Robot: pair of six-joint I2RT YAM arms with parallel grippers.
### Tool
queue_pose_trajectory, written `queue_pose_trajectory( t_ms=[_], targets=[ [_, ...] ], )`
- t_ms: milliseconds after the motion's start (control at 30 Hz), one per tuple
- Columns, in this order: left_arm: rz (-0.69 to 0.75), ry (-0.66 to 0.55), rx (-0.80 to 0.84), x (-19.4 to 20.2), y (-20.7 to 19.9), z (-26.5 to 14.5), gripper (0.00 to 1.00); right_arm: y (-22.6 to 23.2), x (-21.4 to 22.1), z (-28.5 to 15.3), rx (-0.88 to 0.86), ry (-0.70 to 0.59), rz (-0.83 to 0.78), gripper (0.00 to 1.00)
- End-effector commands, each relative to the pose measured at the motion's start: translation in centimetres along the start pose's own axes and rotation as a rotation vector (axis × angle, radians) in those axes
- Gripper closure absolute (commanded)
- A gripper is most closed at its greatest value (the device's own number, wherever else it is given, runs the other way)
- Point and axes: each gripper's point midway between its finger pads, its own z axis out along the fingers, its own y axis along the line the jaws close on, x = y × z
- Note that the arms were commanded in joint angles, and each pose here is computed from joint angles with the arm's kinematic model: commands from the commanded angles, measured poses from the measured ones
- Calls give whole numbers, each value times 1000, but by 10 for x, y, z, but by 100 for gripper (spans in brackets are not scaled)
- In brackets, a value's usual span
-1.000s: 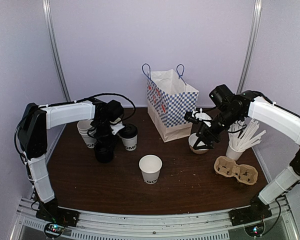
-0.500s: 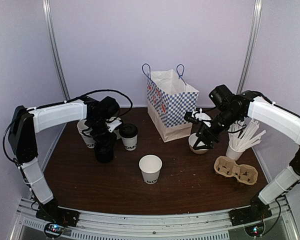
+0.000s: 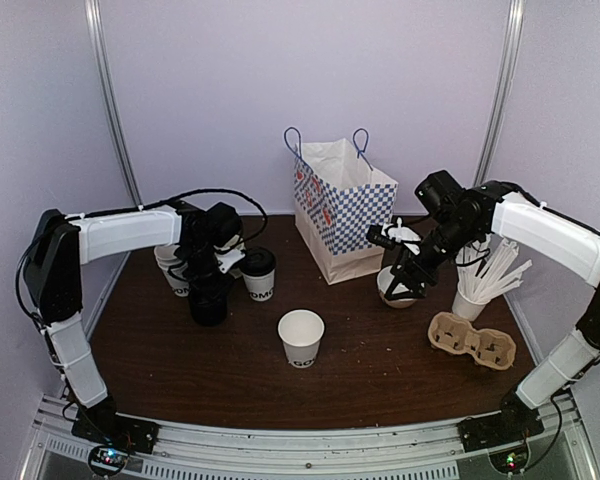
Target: Pack the takeout coffee
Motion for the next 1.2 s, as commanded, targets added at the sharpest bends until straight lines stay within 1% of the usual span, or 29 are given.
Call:
queue_pose_trajectory(
  t_ms=[0,367,633,733,967,1100,1167],
  targets=[
    [11,20,4,0,-1,7,71,-2,-4,-5,10,-6,-7,18],
    [3,20,18,0,-3,0,83,-1,-4,-5,11,-8,-8,18],
    [2,19,33,0,-4,-7,87,-1,-4,-6,13,-7,-7,18],
    [1,-5,33,-2,-3,-24,88,-1,-4,-6,12,-8,-7,18],
    [-7,-134,105,-14,-10,-84,88,-1,-7,-5,0,-6,-3,18],
    [-9,-179,144,-18,-15,-104,89,-1,-8,-4,-7,-4,0,18],
    [-8,-182,136,-18,-13,-106,89,-1,-10,-4,-8,-6,-3,18]
  ],
)
